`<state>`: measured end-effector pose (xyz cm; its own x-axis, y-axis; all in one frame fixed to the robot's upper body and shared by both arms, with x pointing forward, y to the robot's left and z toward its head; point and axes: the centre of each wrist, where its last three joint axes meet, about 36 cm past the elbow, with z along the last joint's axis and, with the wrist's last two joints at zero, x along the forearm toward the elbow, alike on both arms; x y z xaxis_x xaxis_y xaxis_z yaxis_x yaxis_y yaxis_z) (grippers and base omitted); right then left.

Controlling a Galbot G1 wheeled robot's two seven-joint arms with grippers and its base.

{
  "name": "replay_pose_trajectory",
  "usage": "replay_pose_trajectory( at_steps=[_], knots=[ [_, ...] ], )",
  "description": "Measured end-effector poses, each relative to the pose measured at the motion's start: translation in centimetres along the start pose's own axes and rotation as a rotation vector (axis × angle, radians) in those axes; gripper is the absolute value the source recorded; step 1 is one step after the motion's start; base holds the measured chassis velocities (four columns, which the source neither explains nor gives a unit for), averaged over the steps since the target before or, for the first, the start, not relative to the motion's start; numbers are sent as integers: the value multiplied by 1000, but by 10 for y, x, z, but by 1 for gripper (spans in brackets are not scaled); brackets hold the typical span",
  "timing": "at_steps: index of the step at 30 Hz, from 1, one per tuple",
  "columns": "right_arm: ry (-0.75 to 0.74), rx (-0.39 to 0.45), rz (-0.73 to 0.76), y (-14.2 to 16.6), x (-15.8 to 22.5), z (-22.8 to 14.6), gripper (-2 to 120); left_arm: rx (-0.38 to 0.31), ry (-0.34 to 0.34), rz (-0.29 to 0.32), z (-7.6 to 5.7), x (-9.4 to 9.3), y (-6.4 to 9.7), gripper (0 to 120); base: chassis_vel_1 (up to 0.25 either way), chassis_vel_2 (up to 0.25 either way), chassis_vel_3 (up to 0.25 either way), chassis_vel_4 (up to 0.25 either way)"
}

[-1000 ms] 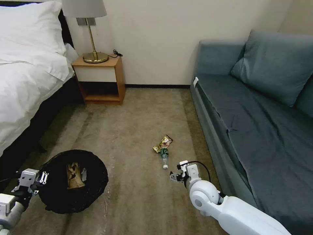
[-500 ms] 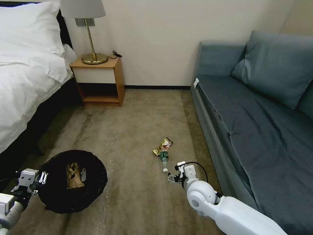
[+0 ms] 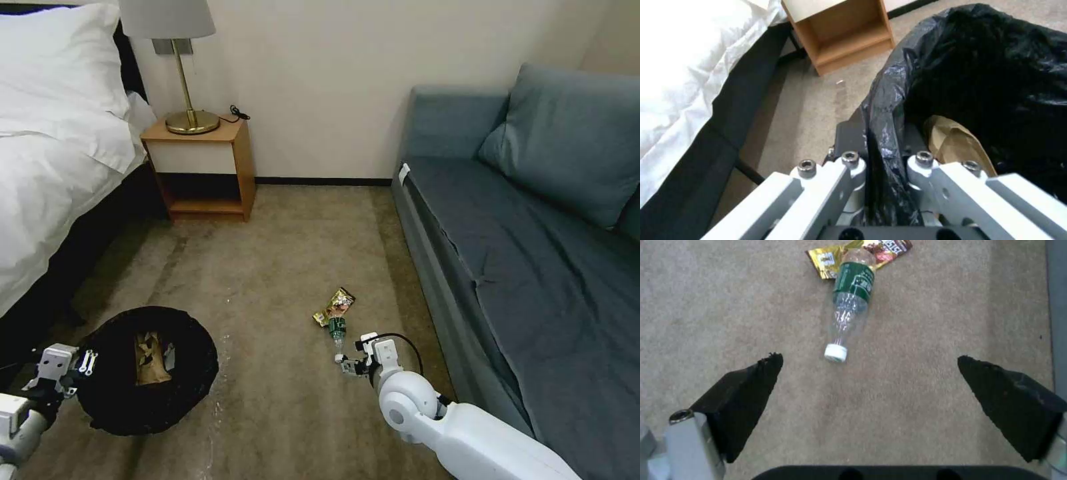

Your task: Pick up the trash bin, then pick up the garbage on the floor and place it into the trash bin.

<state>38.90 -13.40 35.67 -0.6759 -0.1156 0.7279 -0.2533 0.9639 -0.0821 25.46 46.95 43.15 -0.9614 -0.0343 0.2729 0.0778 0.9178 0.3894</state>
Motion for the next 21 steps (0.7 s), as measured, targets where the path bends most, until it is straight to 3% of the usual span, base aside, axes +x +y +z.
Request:
replay_pose_trajectory(
  at_steps=[21],
  knots=[
    [6,2,4,-1,-3,3,100,-2,-3,8,-1,-3,-2,6,-76,73,81,-79]
  ],
)
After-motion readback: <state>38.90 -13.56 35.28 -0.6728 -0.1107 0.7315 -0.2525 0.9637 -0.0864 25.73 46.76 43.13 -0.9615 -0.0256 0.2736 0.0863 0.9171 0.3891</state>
